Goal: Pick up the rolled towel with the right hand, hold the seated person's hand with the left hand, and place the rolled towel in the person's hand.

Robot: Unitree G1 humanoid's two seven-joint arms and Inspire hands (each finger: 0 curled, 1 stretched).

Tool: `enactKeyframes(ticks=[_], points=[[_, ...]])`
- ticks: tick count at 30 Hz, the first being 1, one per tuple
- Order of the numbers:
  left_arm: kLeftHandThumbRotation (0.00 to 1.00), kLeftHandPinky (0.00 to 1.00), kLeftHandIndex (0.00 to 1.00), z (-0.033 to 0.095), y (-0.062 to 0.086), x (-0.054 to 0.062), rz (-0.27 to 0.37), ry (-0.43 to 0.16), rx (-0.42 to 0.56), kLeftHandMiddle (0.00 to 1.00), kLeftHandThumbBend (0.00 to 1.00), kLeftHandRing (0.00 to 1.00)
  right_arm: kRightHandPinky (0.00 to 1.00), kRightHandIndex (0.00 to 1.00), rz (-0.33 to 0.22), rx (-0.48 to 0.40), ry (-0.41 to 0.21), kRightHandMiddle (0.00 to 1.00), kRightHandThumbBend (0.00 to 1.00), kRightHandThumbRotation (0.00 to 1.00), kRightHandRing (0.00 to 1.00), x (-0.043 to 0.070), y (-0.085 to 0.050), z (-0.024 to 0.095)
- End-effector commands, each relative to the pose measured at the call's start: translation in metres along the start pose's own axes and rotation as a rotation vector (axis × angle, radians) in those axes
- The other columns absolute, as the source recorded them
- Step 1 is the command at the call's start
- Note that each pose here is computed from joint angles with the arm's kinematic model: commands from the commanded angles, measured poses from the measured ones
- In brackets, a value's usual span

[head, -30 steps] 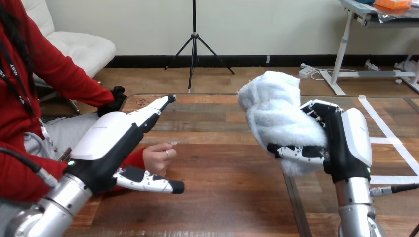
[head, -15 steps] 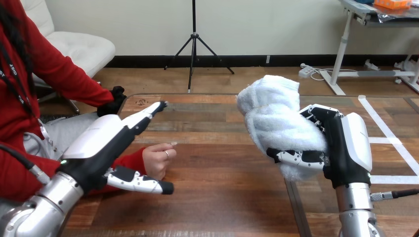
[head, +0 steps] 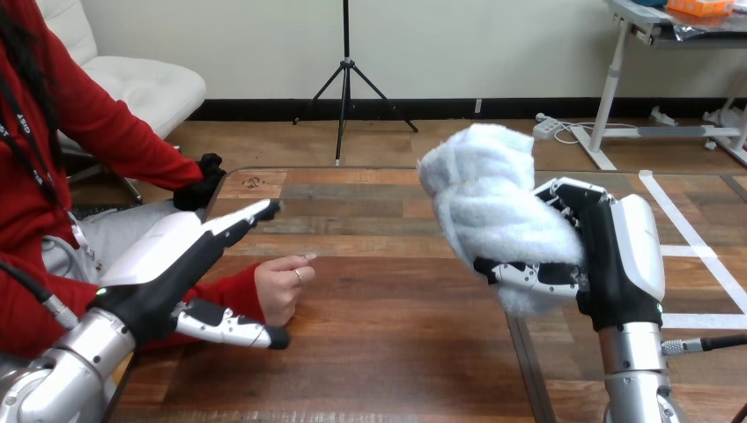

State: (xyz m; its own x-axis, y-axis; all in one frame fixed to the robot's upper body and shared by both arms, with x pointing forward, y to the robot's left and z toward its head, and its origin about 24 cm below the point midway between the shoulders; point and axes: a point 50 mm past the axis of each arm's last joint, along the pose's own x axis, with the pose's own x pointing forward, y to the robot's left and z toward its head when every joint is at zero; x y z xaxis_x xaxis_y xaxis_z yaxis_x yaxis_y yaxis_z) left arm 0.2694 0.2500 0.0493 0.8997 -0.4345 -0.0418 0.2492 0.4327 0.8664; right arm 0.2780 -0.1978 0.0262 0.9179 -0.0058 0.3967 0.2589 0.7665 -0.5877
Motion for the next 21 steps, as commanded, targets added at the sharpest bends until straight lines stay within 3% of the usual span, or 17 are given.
enactKeyframes(ticks=[1,21], points=[[0.39,0.82,0.91,0.001,0.020,0.013,0.053,-0.034,0.060,0.89,1.00,0.87,0.05,0.12,-0.092,0.039,-0.090,0.12,0.64,0.00,0.09,0.021,-0.013,0.018],[0.36,0.75,0.84,-0.018,0.012,0.018,0.046,0.046,0.161,0.81,1.00,0.79,0.05,0.12,-0.102,0.052,-0.108,0.12,0.62,0.00,0.08,0.018,-0.018,0.024]])
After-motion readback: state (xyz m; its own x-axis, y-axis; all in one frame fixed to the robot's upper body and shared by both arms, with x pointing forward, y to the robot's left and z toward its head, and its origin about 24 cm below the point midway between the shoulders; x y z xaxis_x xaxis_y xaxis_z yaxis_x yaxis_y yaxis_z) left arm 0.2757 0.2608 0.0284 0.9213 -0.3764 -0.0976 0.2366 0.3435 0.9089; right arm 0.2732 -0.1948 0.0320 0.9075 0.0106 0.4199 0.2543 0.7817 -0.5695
